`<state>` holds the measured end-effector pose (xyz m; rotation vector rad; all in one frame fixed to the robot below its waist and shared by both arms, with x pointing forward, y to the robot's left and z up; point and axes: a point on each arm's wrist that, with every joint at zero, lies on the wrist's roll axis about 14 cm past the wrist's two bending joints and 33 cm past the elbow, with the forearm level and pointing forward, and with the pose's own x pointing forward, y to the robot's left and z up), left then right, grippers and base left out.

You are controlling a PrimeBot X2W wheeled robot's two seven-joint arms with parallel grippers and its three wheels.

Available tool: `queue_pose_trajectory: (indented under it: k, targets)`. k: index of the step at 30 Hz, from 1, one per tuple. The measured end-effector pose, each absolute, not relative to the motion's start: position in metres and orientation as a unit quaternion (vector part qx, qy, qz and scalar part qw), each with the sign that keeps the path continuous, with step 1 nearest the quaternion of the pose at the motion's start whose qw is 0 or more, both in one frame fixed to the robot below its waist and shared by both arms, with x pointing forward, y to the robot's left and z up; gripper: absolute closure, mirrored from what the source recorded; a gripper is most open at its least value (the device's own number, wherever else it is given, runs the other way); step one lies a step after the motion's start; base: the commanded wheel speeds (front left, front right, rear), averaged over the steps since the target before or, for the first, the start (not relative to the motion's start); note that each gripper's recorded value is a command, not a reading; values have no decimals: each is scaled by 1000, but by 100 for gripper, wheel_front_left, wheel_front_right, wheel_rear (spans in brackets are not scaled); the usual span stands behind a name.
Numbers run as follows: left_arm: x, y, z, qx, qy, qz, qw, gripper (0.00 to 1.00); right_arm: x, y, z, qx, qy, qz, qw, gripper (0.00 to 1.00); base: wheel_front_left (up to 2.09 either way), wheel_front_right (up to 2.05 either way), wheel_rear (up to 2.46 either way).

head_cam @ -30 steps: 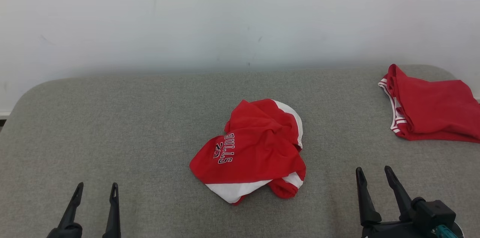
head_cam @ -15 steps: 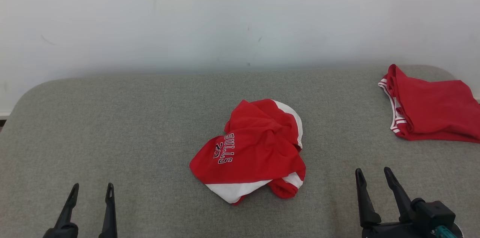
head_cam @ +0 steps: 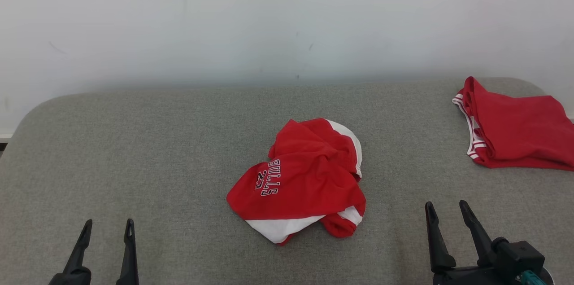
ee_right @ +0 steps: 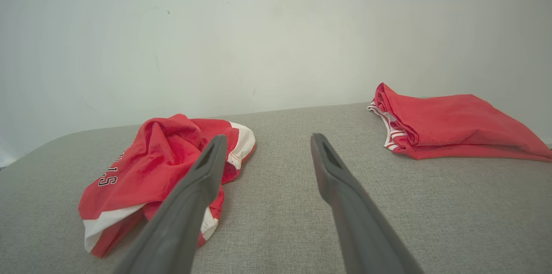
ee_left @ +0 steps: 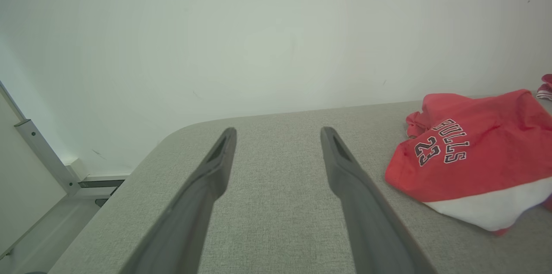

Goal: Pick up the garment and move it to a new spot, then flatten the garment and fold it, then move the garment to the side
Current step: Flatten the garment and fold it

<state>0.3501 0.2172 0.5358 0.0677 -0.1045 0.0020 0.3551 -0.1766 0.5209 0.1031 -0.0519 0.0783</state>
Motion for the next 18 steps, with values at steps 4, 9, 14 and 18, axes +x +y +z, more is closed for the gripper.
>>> queue_pose_trajectory:
  k: [4,9,14,18]
  targets:
    - [350,218,536,33,-53,2,998,0,355,-177,520,52,-25,39,998,0,0,0,0]
    - [351,218,536,33,-52,2,998,0,355,-177,519,53,-24,39,998,0,0,0,0]
    - [351,218,536,32,-53,2,998,0,355,-177,519,53,-24,38,998,0,0,0,0]
    - [351,218,536,28,-53,3,998,0,355,-177,519,53,-23,38,998,0,0,0,0]
